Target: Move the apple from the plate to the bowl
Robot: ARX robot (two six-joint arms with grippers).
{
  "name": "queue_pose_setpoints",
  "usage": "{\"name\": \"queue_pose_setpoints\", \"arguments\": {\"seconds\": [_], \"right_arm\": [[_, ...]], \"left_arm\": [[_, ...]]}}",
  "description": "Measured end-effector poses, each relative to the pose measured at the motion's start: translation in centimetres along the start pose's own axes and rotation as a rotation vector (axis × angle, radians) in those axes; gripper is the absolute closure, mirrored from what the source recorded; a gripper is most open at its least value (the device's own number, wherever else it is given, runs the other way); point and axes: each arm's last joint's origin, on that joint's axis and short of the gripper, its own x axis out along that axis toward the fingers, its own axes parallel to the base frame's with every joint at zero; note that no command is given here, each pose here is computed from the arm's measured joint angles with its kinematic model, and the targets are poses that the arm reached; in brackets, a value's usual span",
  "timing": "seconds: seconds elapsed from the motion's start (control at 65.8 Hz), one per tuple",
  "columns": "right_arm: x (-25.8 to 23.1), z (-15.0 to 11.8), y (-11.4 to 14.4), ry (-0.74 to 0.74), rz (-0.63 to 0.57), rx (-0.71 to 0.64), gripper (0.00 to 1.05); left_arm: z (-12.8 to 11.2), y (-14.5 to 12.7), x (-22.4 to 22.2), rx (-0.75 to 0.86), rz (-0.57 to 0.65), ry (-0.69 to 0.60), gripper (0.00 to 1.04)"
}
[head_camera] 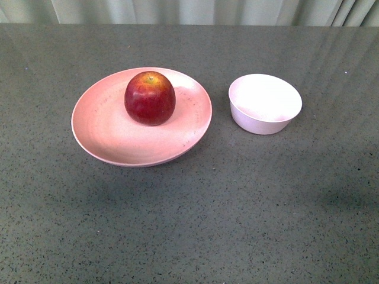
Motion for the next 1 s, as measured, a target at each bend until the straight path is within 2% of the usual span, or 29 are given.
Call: {"name": "queue_pose_setpoints", "arguments": {"seconds": [0.258,0.744,0.775,0.82,0.851,0.927,1.003], "right_arm": [[-0.2,0.1,0.0,-0.022,0.001,-0.001,1.01],[-0.2,0.2,0.0,-0.023,0.001,-0.001,0.14],[-0.2,0.2,0.0,-0.023,0.001,0.0,0.09],[-0.2,0.2,0.0,-0.023,0.001,0.0,0.08],[-0.2,0.2,0.0,-0.023,0.001,-0.001,0.09],[-0.2,0.2,0.0,-0.023,0.003,-0.001,0.09],[-0.2,0.2,0.0,-0.024,0.002,-0.001,0.09]], "left_arm": [[0.0,0.0,0.0,0.0,0.0,0.0,0.09],[0.0,0.0,0.0,0.0,0.0,0.0,0.09],[0.0,0.0,0.0,0.0,0.0,0.0,0.09],[0.0,0.0,0.0,0.0,-0.001,0.0,0.09],[-0.1,0.0,0.1,-0.017,-0.057,0.057,0.09],[0.3,0.0,0.8,-0.124,-0.248,0.303,0.09],[0.9,-0.3,2.8,-0.176,-0.347,0.374,0.09]]}}
